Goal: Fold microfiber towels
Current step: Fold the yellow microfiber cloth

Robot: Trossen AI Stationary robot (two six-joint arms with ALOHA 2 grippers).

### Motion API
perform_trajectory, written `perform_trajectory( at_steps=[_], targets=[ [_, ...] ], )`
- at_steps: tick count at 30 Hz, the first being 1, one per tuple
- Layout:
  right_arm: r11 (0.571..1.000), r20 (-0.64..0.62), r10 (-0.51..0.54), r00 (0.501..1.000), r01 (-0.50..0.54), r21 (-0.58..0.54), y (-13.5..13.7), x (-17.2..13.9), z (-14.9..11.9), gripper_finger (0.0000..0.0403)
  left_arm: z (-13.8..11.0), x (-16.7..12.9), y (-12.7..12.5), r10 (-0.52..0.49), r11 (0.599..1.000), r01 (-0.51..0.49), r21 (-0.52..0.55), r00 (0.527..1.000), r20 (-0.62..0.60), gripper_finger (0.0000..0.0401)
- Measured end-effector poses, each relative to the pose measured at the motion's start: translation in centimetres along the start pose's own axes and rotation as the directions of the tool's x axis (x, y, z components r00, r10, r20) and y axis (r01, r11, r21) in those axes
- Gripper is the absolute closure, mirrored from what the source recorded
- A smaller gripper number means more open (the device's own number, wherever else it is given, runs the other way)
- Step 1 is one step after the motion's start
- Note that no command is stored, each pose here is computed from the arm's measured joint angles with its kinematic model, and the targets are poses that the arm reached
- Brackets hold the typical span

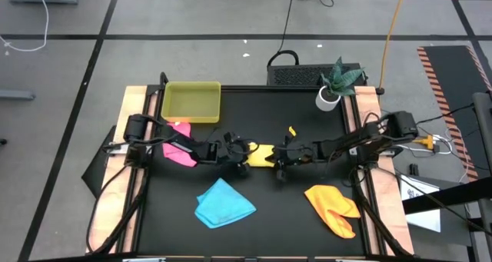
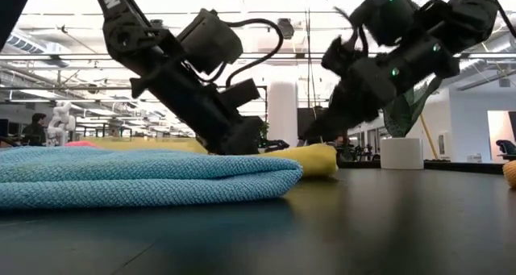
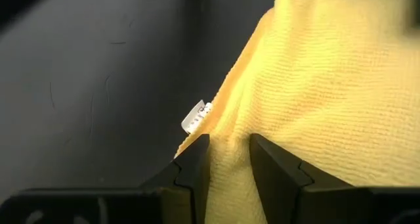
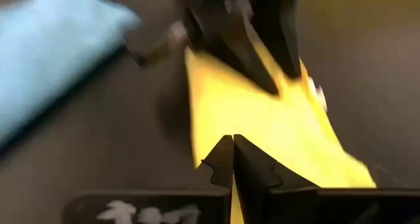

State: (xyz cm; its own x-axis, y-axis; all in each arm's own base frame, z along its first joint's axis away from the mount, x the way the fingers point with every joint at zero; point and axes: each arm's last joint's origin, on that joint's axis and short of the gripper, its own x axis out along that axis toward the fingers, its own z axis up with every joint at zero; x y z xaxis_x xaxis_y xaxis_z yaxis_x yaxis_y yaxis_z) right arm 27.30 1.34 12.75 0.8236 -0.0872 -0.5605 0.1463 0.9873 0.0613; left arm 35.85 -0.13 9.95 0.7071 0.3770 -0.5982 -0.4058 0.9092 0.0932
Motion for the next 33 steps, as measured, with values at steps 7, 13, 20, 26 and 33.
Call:
perform_trajectory(
  at_steps=[7, 13, 20, 26, 33],
  targets=[
    [0.998, -0.13, -0.059, 0.99, 0.063, 0.022, -1.0, 1.2, -2.0, 0.0401, 0.5, -0.7, -0.3, -0.018, 1.0, 0.018, 0.003, 1.0, 0.018, 0.0288],
    [0.998, -0.166, -0.057, 0.984, 0.06, 0.015, -0.7, 0.4, -1.9, 0.0401, 2.2, -2.7, -1.0, -0.058, 0.998, 0.056, 0.02, 0.995, 0.082, 0.0288],
    [0.999, -0.056, -0.021, 0.998, 0.023, 0.042, -0.1, -1.0, 0.0, 0.0401, 2.2, -2.8, -1.0, -0.057, 0.998, 0.056, 0.026, 0.995, 0.077, 0.0288],
    [0.993, -0.007, -0.084, 0.996, 0.084, 0.081, -0.9, -0.2, 0.1, 0.0401, 2.1, -2.6, -0.7, -0.047, 0.998, 0.045, 0.031, 0.997, 0.068, 0.0288],
    [0.96, -0.106, -0.221, 0.97, 0.235, 0.149, -2.5, 0.9, -1.5, 0.0401, 1.3, -1.7, -0.4, 0.003, 0.999, -0.005, 0.031, 0.999, 0.04, 0.0288]
  ],
)
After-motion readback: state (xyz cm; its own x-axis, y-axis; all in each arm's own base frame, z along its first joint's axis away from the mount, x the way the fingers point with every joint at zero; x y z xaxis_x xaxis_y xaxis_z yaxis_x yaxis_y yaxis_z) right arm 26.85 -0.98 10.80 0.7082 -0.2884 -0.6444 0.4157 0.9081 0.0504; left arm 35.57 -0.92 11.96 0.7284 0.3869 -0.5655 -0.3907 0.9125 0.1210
